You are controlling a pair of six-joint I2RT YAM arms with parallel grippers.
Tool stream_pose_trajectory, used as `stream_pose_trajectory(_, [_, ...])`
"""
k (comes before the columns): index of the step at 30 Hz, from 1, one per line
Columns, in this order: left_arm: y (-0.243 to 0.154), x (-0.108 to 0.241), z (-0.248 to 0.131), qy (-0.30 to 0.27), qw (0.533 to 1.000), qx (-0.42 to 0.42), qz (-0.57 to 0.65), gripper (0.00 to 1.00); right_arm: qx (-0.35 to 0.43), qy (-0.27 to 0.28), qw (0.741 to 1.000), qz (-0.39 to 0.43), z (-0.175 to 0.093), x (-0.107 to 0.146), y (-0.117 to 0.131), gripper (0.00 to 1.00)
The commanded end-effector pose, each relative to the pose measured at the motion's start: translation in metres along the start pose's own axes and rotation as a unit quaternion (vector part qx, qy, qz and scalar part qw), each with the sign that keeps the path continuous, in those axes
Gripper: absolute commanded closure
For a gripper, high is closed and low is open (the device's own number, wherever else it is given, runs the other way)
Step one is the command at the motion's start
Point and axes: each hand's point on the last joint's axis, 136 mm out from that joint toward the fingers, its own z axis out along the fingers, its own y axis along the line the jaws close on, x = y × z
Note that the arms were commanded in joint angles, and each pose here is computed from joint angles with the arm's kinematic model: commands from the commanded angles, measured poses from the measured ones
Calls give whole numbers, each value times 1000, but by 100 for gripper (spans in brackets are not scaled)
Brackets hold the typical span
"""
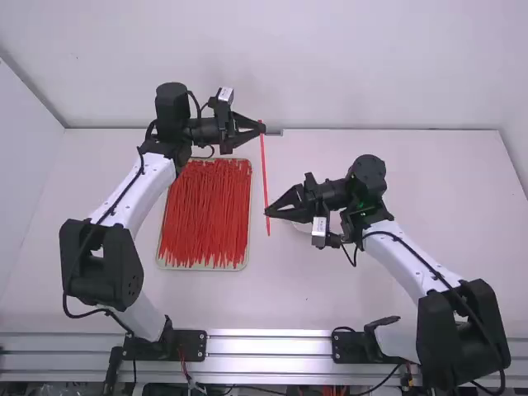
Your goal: Fasten the cable tie
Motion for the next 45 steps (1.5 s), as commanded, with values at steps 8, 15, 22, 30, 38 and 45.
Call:
stream_pose_trajectory(8, [-7,-3,-2,0,1000,5,22,98,-2,-8,1000,-8,1,-2,-7,100])
stream_pose_trajectory(15, [-5,-2,-2,1,1000,1,15,98,-1,-4,1000,-8,1,-1,-7,100])
stream_pose_trajectory(22, [-5,-2,-1,1,1000,2,15,98,-1,-5,1000,-8,1,-1,-7,100])
stream_pose_trajectory(30, [-5,-2,-1,1,1000,2,30,98,1,0,999,50,1,-1,-14,100])
stream_pose_trajectory(38, [2,-5,-1,-11,1000,-6,24,98,16,9,980,197,6,-2,-26,100])
stream_pose_trajectory(45, [3,-4,-1,-8,1000,-5,24,98,20,20,971,236,0,5,-23,100])
